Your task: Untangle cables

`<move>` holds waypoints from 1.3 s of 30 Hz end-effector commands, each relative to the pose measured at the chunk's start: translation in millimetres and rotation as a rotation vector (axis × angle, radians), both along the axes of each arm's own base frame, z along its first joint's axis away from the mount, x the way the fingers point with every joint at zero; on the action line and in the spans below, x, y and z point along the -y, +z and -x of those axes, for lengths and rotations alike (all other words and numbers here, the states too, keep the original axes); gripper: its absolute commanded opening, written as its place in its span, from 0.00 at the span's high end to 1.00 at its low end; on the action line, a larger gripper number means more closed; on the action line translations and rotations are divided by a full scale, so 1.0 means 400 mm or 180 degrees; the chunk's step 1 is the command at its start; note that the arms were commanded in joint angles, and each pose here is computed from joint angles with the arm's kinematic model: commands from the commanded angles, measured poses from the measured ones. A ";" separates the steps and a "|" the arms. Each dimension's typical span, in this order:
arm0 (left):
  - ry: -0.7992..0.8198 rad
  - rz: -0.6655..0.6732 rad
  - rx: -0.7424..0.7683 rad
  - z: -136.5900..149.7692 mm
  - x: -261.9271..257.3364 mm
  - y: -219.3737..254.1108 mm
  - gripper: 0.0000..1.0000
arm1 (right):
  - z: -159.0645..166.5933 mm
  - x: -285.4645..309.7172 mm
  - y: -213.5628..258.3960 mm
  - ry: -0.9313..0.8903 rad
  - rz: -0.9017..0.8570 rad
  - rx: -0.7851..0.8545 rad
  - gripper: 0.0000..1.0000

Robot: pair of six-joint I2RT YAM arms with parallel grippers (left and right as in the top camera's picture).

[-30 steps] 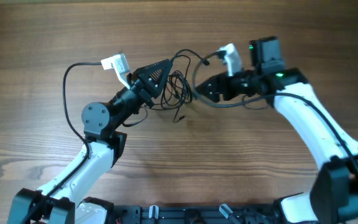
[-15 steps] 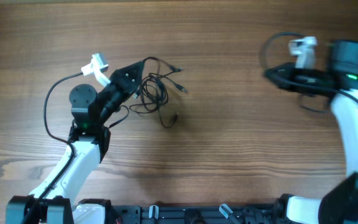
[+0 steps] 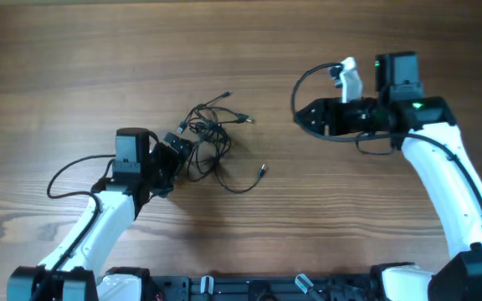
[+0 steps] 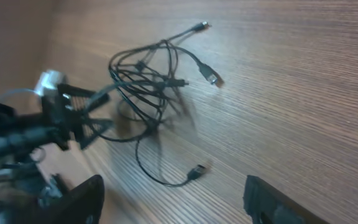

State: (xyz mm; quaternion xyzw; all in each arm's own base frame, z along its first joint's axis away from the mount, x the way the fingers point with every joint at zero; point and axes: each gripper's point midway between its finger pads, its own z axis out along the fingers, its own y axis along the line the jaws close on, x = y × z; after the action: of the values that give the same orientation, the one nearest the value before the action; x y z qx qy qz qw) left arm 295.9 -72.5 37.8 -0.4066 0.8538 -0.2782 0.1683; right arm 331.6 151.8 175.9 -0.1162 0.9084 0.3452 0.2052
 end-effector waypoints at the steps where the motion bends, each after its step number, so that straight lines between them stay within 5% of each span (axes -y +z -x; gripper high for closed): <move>1: -0.0364 -0.0266 0.1014 -0.091 -0.009 0.181 0.00 | 0.016 -0.050 -0.010 0.0099 0.0173 0.0011 0.23; 3: -0.0524 -0.0667 0.1750 -0.121 -0.026 0.325 0.00 | 0.032 -0.115 -0.011 0.0102 0.0064 -0.0136 0.22; 5: -0.0189 -0.1008 0.1998 -0.121 -0.083 0.394 0.00 | 0.049 -0.192 -0.032 0.0204 -0.0002 -0.0261 0.24; 8: -0.0063 -0.1130 0.1938 -0.117 -0.108 0.389 0.00 | 0.110 -0.312 -0.118 0.0809 0.0107 -0.0308 0.28; 10: -0.0081 -0.1128 0.1812 -0.120 -0.108 0.359 0.00 | 0.207 -0.411 -0.172 0.1703 0.0037 -0.0178 0.28; 18: 0.0066 -0.0756 0.1353 -0.086 -0.154 0.291 0.00 | 0.213 -0.580 -0.315 0.2203 0.0025 0.0383 0.30; 19: 0.0000 -0.0668 0.1346 -0.082 -0.143 0.290 0.00 | 0.208 -0.590 -0.322 0.2226 0.0048 0.0479 0.34; 20: -0.0124 -0.0532 0.1373 -0.078 -0.118 0.295 0.00 | 0.196 -0.598 -0.330 0.2202 0.0082 0.0570 0.53; 21: -0.0254 -0.0387 0.1397 -0.073 -0.093 0.300 0.00 | 0.183 -0.594 -0.337 0.2132 0.0161 0.0595 0.89; 22: -0.0384 -0.0237 0.1383 -0.062 -0.068 0.300 0.00 | 0.167 -0.581 -0.336 0.1917 0.0215 0.0467 0.96; 26: -0.0931 0.0176 0.1383 -0.020 0.027 0.308 0.00 | 0.108 -0.494 -0.177 0.1497 0.0057 0.0355 0.95; 28: -0.1179 0.0238 0.1413 -0.004 0.085 0.314 0.00 | 0.094 -0.399 -0.008 0.1242 -0.0057 0.0571 0.96; 35: -0.1872 0.0133 0.1975 0.006 0.312 0.364 0.00 | 0.179 -0.304 0.262 0.1094 -0.0409 0.1161 0.96; 39: -0.1645 -0.0116 0.1519 -0.024 0.379 0.219 0.00 | 0.254 -0.303 0.377 0.1295 -0.0829 0.1389 0.95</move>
State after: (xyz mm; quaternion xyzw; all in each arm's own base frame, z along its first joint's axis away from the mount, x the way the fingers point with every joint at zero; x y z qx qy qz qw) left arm 291.5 -216.8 159.5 -0.0596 0.8516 -0.4281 0.2964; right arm 252.2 272.0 285.0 -0.3175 0.7942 0.4145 0.3108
